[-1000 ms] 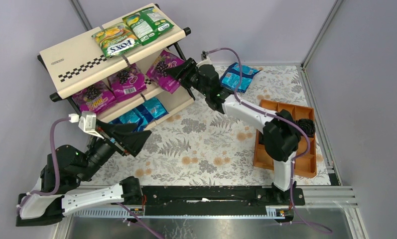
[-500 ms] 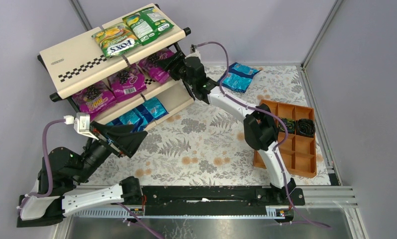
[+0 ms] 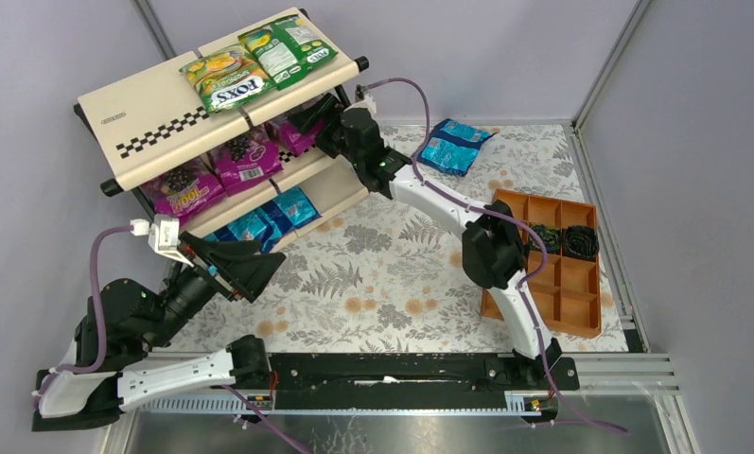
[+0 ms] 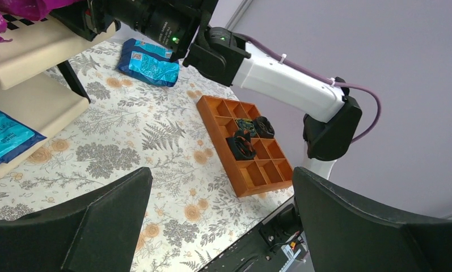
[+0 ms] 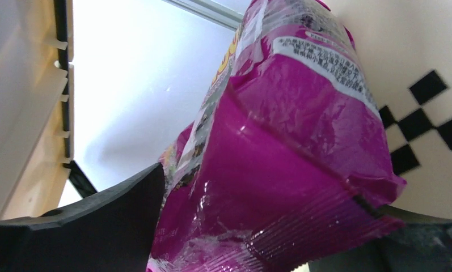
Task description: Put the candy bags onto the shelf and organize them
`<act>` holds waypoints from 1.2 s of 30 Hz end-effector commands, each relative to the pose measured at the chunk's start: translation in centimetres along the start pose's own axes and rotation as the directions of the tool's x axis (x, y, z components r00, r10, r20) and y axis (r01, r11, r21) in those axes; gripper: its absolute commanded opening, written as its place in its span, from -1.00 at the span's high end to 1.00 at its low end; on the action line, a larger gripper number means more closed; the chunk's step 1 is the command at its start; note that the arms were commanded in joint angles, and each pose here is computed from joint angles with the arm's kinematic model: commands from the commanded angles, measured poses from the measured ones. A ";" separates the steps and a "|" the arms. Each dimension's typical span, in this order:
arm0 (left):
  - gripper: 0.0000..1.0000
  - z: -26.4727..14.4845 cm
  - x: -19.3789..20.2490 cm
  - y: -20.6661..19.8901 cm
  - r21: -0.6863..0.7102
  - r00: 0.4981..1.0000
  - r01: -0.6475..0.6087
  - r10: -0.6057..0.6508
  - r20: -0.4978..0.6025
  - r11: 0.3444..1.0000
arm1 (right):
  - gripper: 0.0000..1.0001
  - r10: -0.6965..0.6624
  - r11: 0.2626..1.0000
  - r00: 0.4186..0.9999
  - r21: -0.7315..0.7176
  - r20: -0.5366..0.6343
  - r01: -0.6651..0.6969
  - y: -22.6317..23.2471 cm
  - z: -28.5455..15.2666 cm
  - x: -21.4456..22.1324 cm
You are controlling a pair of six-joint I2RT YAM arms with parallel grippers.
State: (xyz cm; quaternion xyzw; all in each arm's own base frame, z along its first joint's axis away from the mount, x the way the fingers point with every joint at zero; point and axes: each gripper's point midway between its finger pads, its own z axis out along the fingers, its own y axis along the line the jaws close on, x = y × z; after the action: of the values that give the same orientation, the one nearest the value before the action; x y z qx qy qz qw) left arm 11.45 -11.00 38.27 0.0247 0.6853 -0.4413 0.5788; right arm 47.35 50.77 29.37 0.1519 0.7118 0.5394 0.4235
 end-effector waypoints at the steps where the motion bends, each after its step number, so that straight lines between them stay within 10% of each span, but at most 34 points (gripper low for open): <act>1: -0.97 1.0 0.7 -0.9 0.013 1.000 -0.008 0.008 -0.030 1.000 | -0.80 -0.097 0.994 0.994 0.053 0.054 0.094 2.4 -2.7 -2.9; 24: -0.97 2.7 1.7 -1.5 -0.012 0.997 -0.044 0.043 -0.068 0.999 | -0.97 -0.174 0.983 0.984 0.056 -0.041 0.176 2.9 -9.9 -3.0; 36: -0.97 3.2 2.2 -1.8 -0.006 0.996 -0.046 0.045 -0.079 0.999 | -0.29 -0.188 0.982 0.980 0.001 -0.057 0.189 3.2 -8.5 -2.2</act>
State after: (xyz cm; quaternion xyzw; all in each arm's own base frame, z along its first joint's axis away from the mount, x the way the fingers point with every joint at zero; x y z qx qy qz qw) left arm 12.31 -14.67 36.47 0.0593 0.7225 -0.4054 0.5569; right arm 40.83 44.06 29.54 0.0841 0.7733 0.4600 0.4282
